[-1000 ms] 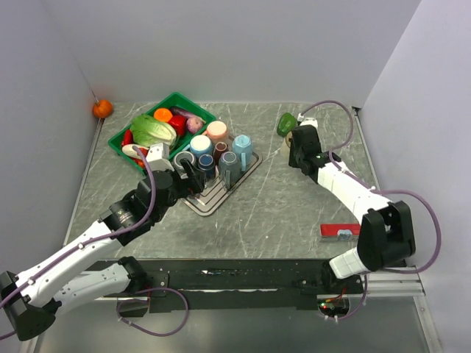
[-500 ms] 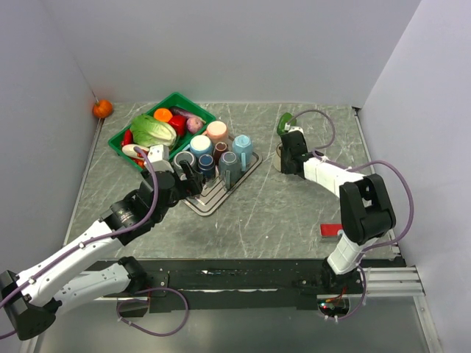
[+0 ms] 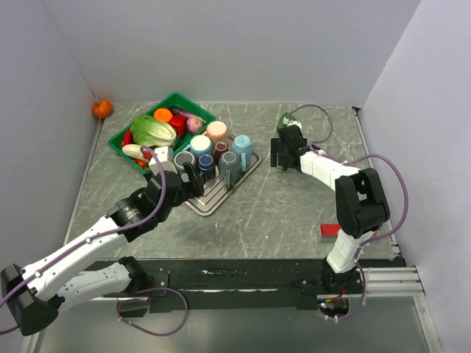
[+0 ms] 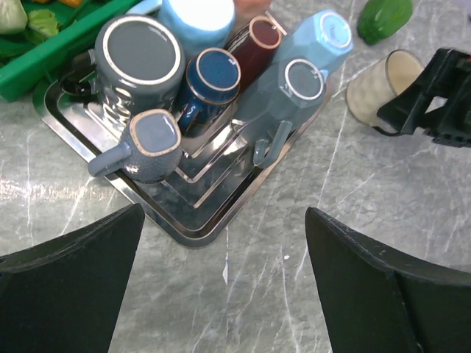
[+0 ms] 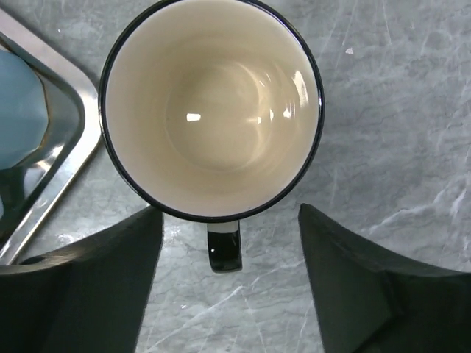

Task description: Turn the mug right side up

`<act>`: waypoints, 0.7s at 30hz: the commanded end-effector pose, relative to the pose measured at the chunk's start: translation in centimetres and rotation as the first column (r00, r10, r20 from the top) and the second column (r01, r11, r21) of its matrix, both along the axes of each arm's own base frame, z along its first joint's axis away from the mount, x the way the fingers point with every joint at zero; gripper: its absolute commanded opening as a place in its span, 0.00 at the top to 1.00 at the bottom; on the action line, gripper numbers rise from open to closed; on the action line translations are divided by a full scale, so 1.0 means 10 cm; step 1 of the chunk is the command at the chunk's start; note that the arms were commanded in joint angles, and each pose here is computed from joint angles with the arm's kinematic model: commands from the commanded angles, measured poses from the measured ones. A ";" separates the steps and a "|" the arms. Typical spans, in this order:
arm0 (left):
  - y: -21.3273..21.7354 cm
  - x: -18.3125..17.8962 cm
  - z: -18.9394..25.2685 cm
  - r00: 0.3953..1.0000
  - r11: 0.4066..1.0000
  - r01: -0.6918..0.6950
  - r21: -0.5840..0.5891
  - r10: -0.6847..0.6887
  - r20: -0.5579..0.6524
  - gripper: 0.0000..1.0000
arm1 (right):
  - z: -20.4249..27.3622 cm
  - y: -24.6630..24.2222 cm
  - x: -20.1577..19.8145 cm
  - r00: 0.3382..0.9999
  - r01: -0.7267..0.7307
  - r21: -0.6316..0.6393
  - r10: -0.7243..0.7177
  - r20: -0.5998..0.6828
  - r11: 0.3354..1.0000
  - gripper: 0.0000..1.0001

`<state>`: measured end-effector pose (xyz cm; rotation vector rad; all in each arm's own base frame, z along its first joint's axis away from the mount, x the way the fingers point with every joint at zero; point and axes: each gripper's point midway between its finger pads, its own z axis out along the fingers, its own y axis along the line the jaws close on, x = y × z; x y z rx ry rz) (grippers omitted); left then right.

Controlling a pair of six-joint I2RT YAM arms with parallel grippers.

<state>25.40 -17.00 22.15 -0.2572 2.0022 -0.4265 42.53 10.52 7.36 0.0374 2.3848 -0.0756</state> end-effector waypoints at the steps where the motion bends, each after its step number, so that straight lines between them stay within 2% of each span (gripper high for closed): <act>1: -0.03 0.02 -0.10 0.999 1.000 -0.022 0.001 0.022 -0.038 0.04 | 0.64 0.06 0.07 0.988 0.009 0.069 -0.019 0.155 0.998 0.13; 4: -0.03 0.04 -0.22 0.996 0.999 -0.038 0.029 0.040 -0.079 0.04 | 0.90 0.10 -0.04 0.984 -0.010 0.115 -0.010 0.176 0.993 0.07; 8: -0.05 0.06 -0.38 0.991 0.996 -0.046 0.071 0.055 -0.126 0.04 | 1.21 0.17 -0.25 0.976 -0.054 0.180 0.014 0.217 0.982 0.06; 12: 0.05 0.12 -0.49 0.990 0.979 -0.046 0.201 0.072 -0.123 0.04 | 1.51 0.31 -0.53 0.958 -0.154 0.278 0.074 0.278 0.948 0.06; 13: -0.03 0.18 -0.46 0.995 0.981 -0.010 0.194 0.029 -0.099 0.04 | 1.56 0.41 -0.58 0.950 -0.206 0.312 0.112 0.292 0.928 0.07; 14: -0.06 0.21 -0.49 0.994 0.962 0.073 0.263 -0.049 -0.094 0.04 | 1.51 0.43 -0.65 0.949 -0.221 0.326 0.126 0.289 0.919 0.07; 15: -0.15 0.20 -0.50 0.988 0.954 0.141 0.263 -0.117 -0.103 0.04 | 1.59 0.46 -0.71 0.941 -0.245 0.348 0.135 0.312 0.905 0.07; 17: -0.10 0.32 -0.49 0.987 0.935 0.156 0.318 -0.136 -0.084 0.04 | 1.58 0.50 -0.78 0.935 -0.268 0.369 0.149 0.322 0.890 0.07; 21: 0.01 0.53 -0.52 0.982 0.941 0.189 0.282 -0.178 -0.063 0.04 | 1.60 0.46 -0.85 0.935 -0.265 0.361 0.148 0.321 0.894 0.07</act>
